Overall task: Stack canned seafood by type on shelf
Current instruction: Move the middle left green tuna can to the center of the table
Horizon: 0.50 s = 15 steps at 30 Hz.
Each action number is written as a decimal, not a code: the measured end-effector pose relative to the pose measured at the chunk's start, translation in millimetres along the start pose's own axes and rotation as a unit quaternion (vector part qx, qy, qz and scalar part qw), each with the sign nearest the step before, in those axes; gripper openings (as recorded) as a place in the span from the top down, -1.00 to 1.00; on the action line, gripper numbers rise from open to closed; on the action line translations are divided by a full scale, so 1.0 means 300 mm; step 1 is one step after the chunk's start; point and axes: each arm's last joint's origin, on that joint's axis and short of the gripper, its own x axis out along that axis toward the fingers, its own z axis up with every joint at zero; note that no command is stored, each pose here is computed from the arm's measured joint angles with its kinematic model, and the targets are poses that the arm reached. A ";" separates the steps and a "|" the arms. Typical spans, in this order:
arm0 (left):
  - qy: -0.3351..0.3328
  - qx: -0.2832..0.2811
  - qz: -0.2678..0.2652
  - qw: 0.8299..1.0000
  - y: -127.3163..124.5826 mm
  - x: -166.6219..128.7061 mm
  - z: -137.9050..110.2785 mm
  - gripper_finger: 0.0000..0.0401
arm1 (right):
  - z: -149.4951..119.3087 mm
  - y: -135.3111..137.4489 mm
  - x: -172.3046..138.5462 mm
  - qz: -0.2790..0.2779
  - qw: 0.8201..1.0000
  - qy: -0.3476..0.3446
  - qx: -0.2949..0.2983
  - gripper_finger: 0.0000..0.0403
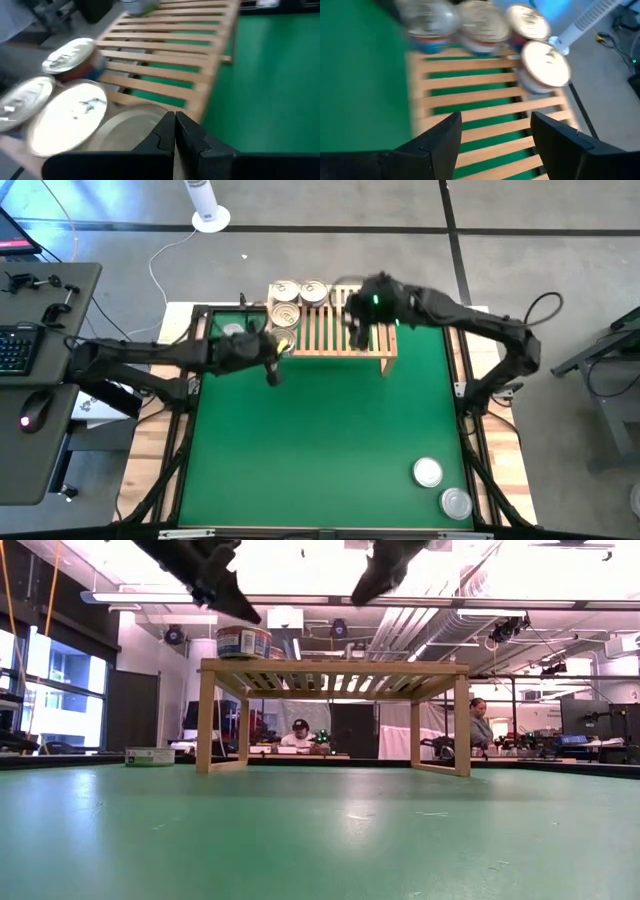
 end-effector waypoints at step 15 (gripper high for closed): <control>-0.079 -0.011 -0.108 0.991 -0.290 -0.130 -0.176 1.00 | -0.310 0.582 -0.169 0.079 0.991 0.074 0.083 -0.15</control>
